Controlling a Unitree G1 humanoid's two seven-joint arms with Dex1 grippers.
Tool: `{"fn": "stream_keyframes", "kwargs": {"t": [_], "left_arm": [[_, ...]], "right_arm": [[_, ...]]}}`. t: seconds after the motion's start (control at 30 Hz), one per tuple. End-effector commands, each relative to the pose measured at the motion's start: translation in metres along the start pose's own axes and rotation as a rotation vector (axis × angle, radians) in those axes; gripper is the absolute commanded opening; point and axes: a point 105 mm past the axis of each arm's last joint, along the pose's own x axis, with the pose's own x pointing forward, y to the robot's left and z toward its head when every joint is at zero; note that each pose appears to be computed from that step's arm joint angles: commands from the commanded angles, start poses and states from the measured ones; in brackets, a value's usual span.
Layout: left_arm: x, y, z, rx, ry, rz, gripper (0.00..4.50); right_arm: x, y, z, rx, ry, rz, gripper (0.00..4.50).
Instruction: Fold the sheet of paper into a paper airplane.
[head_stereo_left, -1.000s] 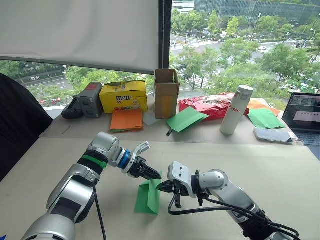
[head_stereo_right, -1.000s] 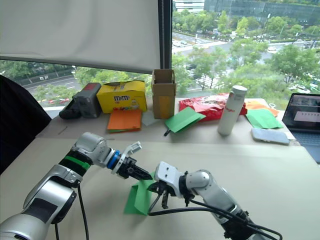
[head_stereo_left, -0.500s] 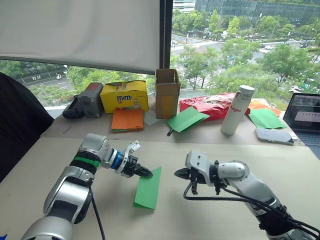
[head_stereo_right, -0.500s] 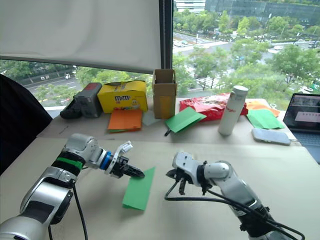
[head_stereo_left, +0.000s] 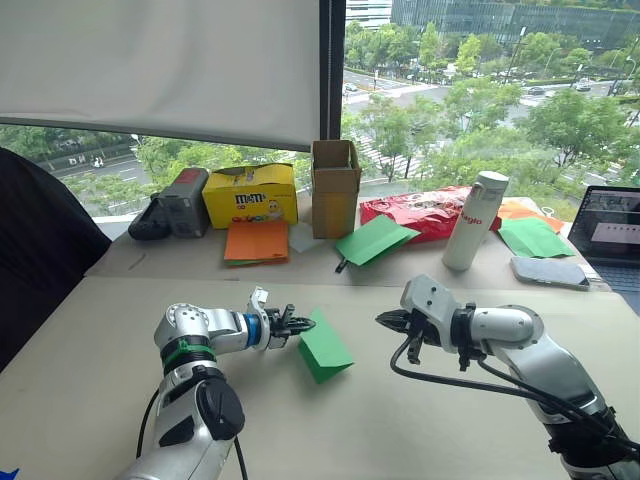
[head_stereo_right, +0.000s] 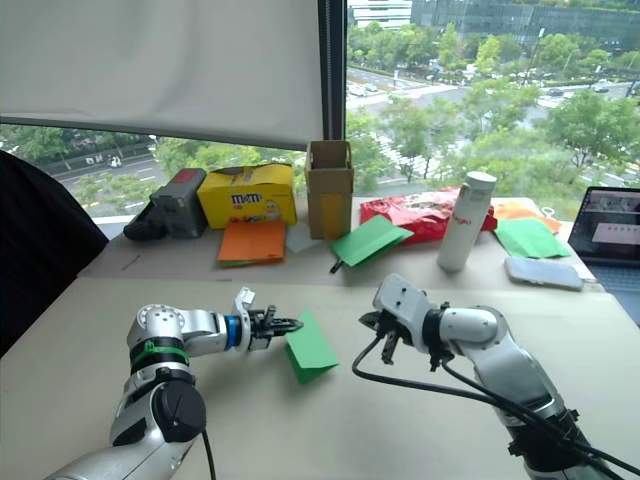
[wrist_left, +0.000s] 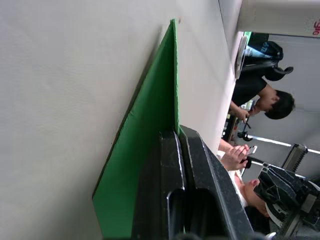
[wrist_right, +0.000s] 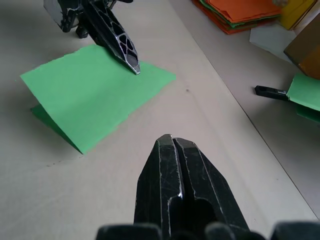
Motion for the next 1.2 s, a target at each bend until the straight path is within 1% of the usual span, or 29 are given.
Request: {"fn": "stream_keyframes", "kwargs": {"t": [0.03, 0.17, 0.37, 0.5, 0.57, 0.8, 0.97, 1.1, 1.2], "left_arm": [[0.005, 0.014, -0.011, -0.114, -0.095, 0.070, 0.02], [0.009, 0.014, -0.027, -0.166, -0.144, 0.111, 0.02], [0.011, 0.013, -0.041, -0.210, -0.151, 0.144, 0.02], [0.012, 0.013, -0.049, -0.230, -0.128, 0.147, 0.02], [0.013, 0.013, -0.054, -0.233, -0.110, 0.150, 0.02], [0.012, 0.012, -0.063, -0.200, -0.053, 0.151, 0.02], [0.012, 0.015, -0.069, -0.200, -0.019, 0.161, 0.02], [0.010, 0.012, -0.070, -0.218, -0.018, 0.158, 0.02], [0.002, 0.009, -0.067, -0.205, -0.030, 0.149, 0.02]], "right_arm": [[0.003, 0.006, 0.016, 0.003, -0.067, 0.002, 0.00], [0.018, 0.029, 0.020, 0.083, -0.108, 0.057, 0.00], [0.044, 0.060, 0.021, 0.218, -0.140, 0.124, 0.00], [0.060, 0.064, 0.025, 0.269, -0.158, 0.115, 0.00], [0.066, 0.060, 0.027, 0.282, -0.166, 0.098, 0.00], [0.080, 0.057, 0.031, 0.319, -0.171, 0.092, 0.00], [0.098, 0.076, 0.032, 0.373, -0.174, 0.172, 0.00], [0.110, 0.085, 0.019, 0.388, -0.129, 0.198, 0.00], [0.114, 0.086, 0.001, 0.388, -0.059, 0.197, 0.00]]}}
